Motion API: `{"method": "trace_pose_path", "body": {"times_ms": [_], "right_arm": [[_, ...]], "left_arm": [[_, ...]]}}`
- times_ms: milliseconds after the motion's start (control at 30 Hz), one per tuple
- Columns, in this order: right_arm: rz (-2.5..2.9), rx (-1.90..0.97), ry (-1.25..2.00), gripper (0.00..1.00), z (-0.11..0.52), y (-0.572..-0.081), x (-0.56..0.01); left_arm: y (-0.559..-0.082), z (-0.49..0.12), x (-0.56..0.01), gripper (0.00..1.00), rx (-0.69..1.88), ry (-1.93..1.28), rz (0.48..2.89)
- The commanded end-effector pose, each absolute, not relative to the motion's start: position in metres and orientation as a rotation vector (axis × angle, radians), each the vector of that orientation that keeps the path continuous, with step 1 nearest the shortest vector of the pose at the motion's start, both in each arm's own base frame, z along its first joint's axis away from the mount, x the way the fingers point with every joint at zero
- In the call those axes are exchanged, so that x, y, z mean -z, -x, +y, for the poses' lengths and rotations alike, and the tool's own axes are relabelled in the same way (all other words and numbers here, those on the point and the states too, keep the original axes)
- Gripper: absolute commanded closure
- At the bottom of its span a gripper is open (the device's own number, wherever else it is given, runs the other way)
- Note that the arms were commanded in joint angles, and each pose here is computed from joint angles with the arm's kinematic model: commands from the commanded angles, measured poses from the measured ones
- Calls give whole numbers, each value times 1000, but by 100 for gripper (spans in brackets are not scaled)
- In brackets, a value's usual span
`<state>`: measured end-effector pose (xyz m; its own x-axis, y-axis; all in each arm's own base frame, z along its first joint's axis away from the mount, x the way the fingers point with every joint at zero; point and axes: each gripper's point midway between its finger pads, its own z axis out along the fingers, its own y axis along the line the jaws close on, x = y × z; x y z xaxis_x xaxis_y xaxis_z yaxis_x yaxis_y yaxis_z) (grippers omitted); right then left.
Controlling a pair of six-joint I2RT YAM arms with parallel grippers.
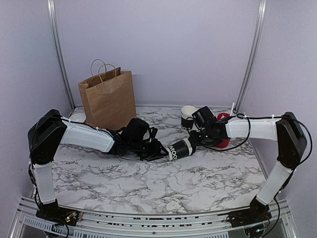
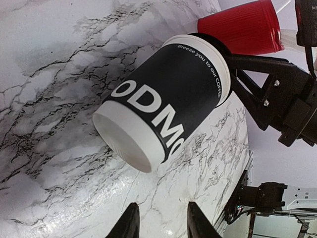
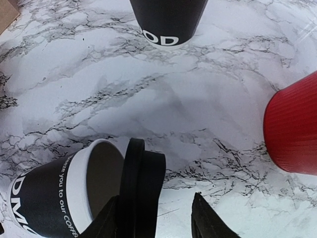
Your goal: Pack the takeout coffee
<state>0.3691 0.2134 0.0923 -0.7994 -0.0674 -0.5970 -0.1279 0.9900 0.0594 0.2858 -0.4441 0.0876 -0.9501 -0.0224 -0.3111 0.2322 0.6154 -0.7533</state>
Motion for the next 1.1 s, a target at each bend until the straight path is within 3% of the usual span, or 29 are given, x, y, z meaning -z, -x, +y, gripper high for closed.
{"method": "trace_pose_path", "body": {"times_ms": [0,333,633,867,1067], "right_arm": [[2513,-141,161,55,224,-365,-82],[2445,-13,171,77,231,-370,-108],[2356,142,190,91,236,-367,-139],[2256,317,242,95,246,-361,-166],[2109,661,284,95,248,-352,-184]], "left_arm": [[-285,-451,-86,67,1252,-200,2558],[-285,-450,-84,67,1249,-203,2560],[-283,-446,-90,67,1259,-201,2547],[-284,-443,-94,67,1272,-189,2535],[-286,-446,-96,67,1327,-166,2527]]}}
